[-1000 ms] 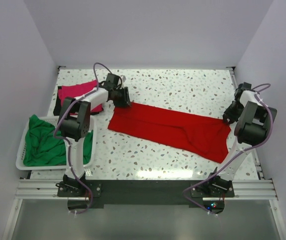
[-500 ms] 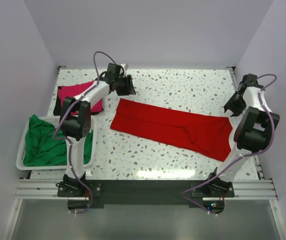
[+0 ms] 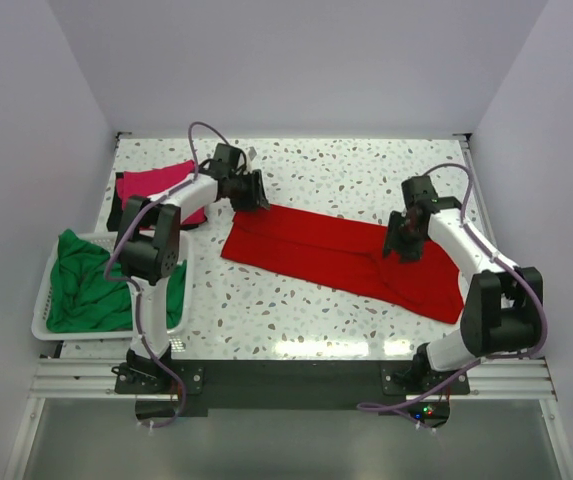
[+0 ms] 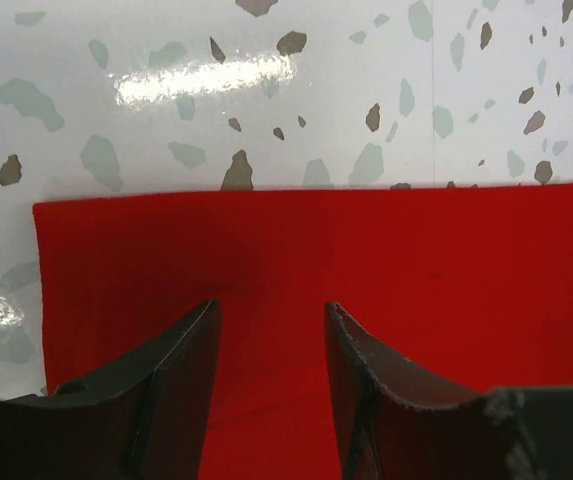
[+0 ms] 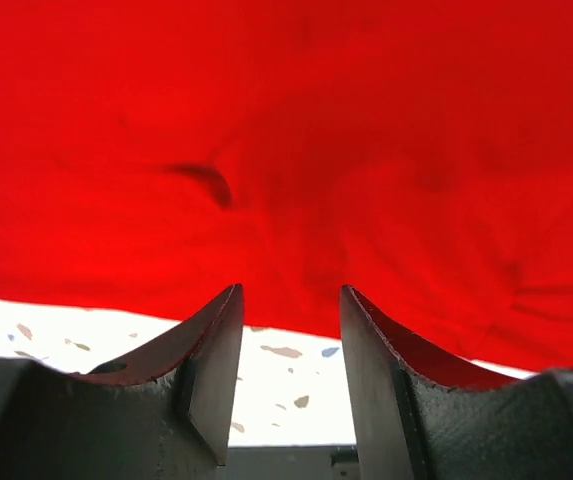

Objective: Fold and stack the t-shirts
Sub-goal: Fold the tshirt

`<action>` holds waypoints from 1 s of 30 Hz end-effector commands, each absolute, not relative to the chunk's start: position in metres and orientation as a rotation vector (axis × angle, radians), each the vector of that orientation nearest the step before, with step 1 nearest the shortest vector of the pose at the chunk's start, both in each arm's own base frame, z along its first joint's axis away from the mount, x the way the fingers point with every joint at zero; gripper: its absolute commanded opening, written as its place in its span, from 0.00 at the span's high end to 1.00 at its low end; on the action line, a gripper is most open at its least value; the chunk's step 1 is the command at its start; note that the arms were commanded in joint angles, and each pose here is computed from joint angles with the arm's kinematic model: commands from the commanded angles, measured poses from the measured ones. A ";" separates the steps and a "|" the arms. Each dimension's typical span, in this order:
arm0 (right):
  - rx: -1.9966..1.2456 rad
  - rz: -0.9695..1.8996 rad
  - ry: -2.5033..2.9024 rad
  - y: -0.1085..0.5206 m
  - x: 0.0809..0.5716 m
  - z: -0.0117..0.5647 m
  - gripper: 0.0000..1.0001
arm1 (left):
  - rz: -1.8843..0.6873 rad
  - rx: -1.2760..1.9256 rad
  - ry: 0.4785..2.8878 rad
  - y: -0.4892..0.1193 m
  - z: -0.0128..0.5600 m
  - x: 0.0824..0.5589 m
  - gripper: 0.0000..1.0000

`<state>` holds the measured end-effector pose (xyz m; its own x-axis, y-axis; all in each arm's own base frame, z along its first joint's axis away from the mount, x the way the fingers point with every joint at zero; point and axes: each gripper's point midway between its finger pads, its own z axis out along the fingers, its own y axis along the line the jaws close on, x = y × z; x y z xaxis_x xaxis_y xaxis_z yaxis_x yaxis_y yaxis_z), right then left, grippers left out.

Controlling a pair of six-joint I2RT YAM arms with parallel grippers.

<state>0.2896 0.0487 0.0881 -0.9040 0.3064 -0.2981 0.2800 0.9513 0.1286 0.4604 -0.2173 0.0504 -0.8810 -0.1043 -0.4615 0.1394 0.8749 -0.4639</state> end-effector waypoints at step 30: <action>0.247 -0.304 2.910 0.034 0.268 0.077 0.87 | -0.683 0.036 2.587 -0.210 0.027 0.439 0.50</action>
